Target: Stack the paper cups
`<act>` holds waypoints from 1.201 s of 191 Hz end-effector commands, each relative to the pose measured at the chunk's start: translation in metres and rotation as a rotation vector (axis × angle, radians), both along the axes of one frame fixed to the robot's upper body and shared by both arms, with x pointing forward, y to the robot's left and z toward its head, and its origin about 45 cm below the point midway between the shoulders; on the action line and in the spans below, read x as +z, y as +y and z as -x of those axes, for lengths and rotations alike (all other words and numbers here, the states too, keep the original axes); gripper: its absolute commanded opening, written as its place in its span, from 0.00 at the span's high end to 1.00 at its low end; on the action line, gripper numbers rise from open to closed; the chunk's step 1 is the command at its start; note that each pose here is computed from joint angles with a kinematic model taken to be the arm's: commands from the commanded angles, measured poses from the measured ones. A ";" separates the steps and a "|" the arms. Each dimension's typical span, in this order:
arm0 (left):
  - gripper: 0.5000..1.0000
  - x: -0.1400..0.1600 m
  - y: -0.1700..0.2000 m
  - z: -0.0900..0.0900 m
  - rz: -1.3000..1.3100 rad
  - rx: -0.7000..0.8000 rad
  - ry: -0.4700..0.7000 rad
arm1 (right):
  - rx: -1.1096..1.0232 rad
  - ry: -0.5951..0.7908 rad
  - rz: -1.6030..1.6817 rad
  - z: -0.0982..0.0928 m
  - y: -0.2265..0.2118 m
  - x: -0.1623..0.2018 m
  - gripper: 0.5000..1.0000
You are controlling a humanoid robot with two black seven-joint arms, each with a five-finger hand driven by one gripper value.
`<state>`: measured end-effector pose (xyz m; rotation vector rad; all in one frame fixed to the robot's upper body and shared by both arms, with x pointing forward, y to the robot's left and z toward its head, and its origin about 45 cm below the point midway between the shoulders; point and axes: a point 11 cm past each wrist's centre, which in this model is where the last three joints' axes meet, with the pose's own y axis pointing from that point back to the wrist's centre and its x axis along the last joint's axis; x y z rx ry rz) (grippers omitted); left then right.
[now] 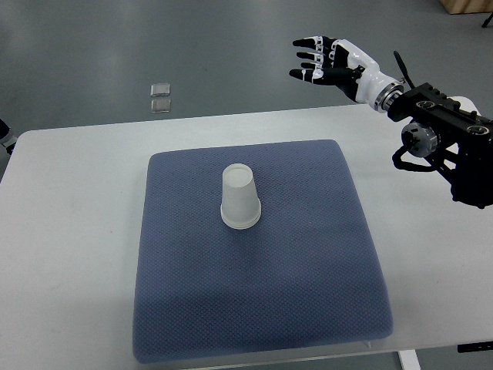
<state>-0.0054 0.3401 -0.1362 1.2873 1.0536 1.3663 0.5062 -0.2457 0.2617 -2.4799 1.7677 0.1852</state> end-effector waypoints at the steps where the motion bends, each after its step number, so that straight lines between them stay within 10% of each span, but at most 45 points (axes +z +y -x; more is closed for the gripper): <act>1: 0.00 0.000 0.000 0.000 0.000 0.000 0.001 | -0.101 0.049 -0.122 0.002 -0.014 -0.016 0.19; 230: 0.00 0.000 0.000 0.000 0.000 -0.001 0.000 | -0.179 0.220 -0.301 0.028 -0.035 -0.081 0.19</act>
